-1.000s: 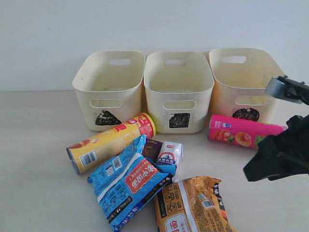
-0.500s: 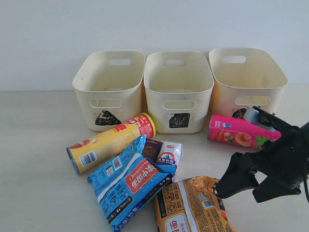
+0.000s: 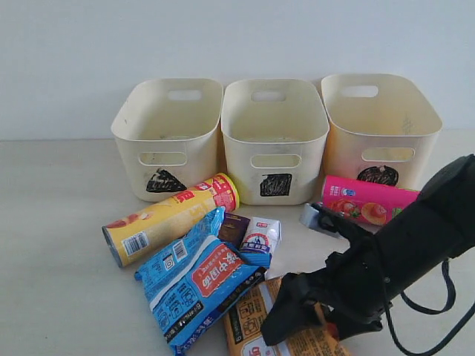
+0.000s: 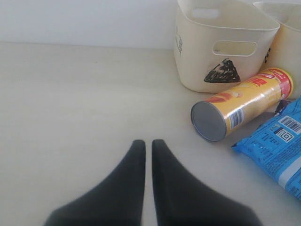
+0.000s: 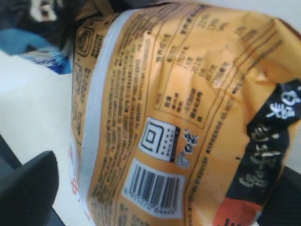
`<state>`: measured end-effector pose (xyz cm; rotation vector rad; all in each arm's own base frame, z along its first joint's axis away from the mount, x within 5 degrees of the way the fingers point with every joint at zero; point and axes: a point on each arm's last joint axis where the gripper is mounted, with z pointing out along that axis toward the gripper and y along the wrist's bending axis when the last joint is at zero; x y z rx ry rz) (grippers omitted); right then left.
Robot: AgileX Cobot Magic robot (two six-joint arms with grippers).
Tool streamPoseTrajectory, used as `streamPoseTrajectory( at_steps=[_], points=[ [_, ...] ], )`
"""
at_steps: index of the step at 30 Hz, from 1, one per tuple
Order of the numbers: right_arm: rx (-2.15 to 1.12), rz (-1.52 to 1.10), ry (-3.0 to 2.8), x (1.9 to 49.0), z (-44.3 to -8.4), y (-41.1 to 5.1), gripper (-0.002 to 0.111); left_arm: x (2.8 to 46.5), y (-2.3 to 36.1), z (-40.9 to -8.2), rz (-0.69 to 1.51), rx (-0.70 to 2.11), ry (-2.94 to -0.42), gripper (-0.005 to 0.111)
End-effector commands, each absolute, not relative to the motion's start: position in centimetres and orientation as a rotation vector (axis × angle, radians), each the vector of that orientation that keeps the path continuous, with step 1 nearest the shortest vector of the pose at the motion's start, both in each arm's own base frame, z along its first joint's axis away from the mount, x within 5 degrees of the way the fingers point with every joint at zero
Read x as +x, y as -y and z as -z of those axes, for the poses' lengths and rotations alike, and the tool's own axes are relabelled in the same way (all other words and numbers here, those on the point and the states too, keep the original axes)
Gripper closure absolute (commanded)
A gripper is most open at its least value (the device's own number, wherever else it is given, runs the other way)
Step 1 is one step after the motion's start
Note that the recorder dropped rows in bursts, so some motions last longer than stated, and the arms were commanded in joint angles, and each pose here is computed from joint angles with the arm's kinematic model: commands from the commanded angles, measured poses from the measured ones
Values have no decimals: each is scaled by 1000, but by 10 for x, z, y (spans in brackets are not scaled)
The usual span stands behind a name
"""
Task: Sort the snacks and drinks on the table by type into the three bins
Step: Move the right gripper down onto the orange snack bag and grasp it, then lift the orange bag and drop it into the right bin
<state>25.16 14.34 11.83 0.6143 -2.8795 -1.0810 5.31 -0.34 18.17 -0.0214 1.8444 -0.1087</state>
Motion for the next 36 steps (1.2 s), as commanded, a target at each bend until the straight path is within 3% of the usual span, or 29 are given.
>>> streamPoseTrajectory(
  at_steps=[1, 3, 6, 9, 11, 24, 36],
  points=[
    [697, 943, 2877, 243, -99, -152, 13, 53, 3, -181, 108, -29, -1845, 103],
    [713, 936, 2876, 242, -98, -153, 19, 53, 3, -181, 108, -29, -1845, 103],
    [737, 907, 2875, 242, -97, -152, 43, 53, 3, -181, 108, -29, -1845, 103],
    [753, 874, 2868, 241, -96, -150, 76, 53, 3, -181, 108, -29, -1845, 103],
    [788, 854, 2855, 240, -96, -149, 108, 53, 3, -181, 108, -29, -1845, 103],
    [847, 882, 2809, 246, -110, -143, 108, 53, 3, -181, 108, -29, -1845, 103],
    [813, 1111, 2885, 248, -180, -88, 108, 53, 3, -181, 108, -29, -1845, 103]
  ],
)
